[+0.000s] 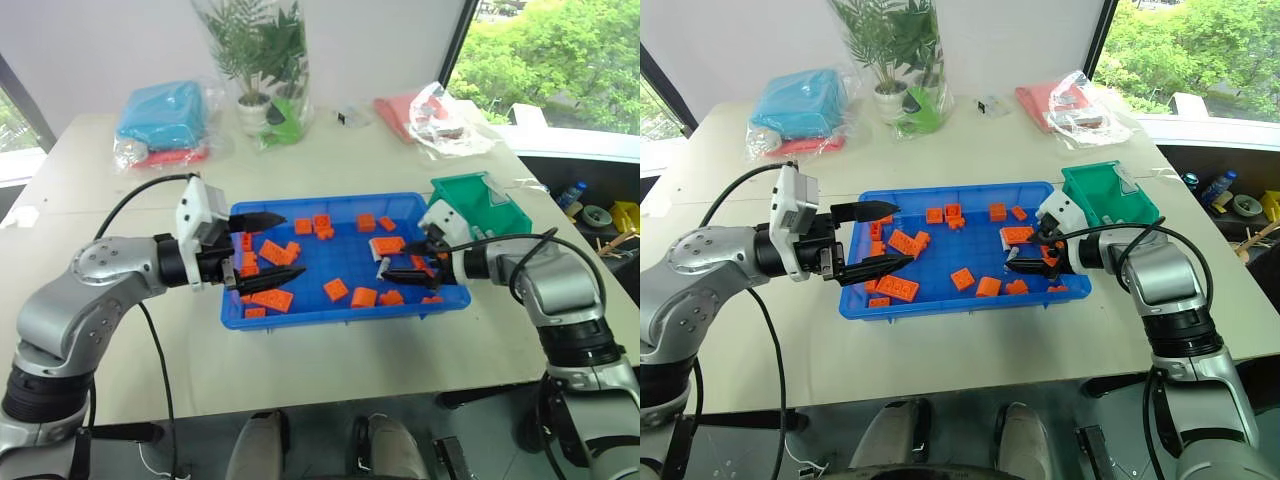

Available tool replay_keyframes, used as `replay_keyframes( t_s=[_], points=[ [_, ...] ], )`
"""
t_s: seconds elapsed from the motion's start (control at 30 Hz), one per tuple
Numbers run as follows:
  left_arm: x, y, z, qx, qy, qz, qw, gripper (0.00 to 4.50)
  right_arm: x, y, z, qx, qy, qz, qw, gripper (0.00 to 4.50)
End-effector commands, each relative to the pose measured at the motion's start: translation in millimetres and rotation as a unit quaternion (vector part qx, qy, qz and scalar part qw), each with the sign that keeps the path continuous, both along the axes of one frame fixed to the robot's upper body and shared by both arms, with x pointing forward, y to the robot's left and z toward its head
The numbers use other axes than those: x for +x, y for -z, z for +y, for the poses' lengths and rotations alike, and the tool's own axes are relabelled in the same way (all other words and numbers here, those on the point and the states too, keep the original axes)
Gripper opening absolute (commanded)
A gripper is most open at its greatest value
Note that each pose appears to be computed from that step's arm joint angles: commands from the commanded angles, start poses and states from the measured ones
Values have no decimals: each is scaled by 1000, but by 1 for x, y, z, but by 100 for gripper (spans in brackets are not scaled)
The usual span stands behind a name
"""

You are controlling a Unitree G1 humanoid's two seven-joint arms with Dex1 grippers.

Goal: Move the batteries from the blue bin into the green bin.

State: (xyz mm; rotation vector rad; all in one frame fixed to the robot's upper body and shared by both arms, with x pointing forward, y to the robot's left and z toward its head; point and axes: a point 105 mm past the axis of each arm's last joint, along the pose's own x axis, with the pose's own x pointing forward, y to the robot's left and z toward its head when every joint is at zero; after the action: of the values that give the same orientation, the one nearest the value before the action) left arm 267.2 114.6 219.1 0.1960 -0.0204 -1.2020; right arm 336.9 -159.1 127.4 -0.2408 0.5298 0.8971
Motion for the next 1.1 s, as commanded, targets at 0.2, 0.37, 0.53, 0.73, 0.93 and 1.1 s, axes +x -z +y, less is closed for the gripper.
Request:
replay_keyframes(
  t_s=[0.2, 0.37, 0.53, 0.73, 0.93, 1.1],
  points=[
    [2, -13, 1, -2, -1, -35, 999, 450, 2, 12, -1, -20, -13, -2, 1000, 430],
    [1, -12, 2, -2, -8, -37, 999, 450, 5, 17, -1, -23, -19, 3, 1000, 430],
    [0, -12, 3, -3, -10, -37, 999, 450, 13, 23, 2, -29, -25, 2, 999, 430],
    [0, -14, 2, -1, -10, -38, 999, 450, 20, 31, 5, -49, -44, -8, 998, 430],
    [1, -14, 3, 0, -10, -39, 999, 450, 16, 35, 7, -50, -59, -5, 997, 378],
    [2, -15, 3, -1, -9, -40, 999, 450, 16, 33, 2, -60, -55, -14, 997, 224]
  ],
)
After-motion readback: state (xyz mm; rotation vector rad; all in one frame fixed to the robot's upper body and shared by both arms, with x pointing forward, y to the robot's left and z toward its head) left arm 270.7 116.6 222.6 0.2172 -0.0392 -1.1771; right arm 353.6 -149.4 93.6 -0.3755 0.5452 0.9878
